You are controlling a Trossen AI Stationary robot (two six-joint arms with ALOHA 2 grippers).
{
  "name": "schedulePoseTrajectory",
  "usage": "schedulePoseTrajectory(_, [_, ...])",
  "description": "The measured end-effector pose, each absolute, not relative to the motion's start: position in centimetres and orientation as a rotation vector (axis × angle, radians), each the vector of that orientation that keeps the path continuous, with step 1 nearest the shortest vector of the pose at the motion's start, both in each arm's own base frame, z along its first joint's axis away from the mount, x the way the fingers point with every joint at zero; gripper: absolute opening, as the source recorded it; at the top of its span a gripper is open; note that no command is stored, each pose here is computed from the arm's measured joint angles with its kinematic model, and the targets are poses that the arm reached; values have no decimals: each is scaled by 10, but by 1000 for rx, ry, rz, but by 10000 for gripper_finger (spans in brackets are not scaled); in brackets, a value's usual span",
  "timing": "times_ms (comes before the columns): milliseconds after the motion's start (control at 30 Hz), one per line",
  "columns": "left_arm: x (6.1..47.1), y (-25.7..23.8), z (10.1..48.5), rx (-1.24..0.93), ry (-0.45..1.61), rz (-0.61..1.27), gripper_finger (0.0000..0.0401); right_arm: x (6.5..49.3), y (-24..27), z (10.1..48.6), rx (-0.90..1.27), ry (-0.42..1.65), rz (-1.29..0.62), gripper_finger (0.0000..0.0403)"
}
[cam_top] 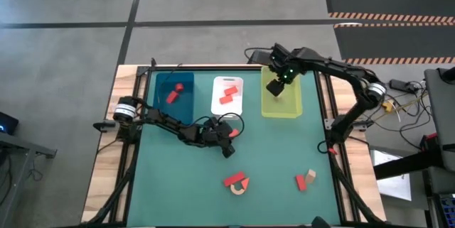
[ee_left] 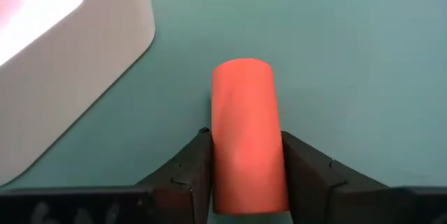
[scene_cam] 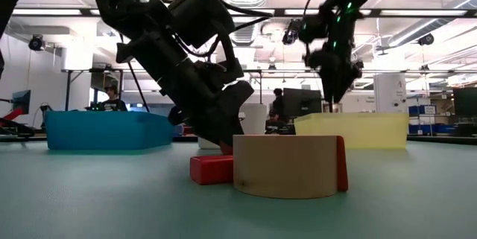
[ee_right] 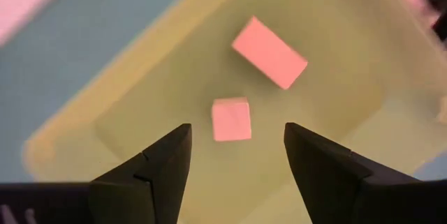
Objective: Sort & place blocks by color
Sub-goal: Put the top left orange block into the white bin
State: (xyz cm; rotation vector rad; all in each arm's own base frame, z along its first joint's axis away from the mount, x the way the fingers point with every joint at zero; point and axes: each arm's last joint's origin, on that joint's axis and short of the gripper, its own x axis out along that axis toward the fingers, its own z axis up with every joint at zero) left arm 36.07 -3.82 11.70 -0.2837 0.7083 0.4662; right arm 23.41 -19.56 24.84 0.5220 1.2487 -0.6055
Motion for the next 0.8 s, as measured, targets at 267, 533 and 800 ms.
schedulePoseTrajectory(267, [358, -44, 143, -217, 657, 395, 120, 233, -145, 311, 376, 918, -542, 219])
schedulePoseTrajectory(533, [339, -62, 210, -17, 423, 272, 124, 242, -77, 340, 171, 546, -298, 219])
schedulePoseTrajectory(800, [301, -71, 252, 64, 61, 192, 126, 248, -24, 325, -33, 208, -68, 219])
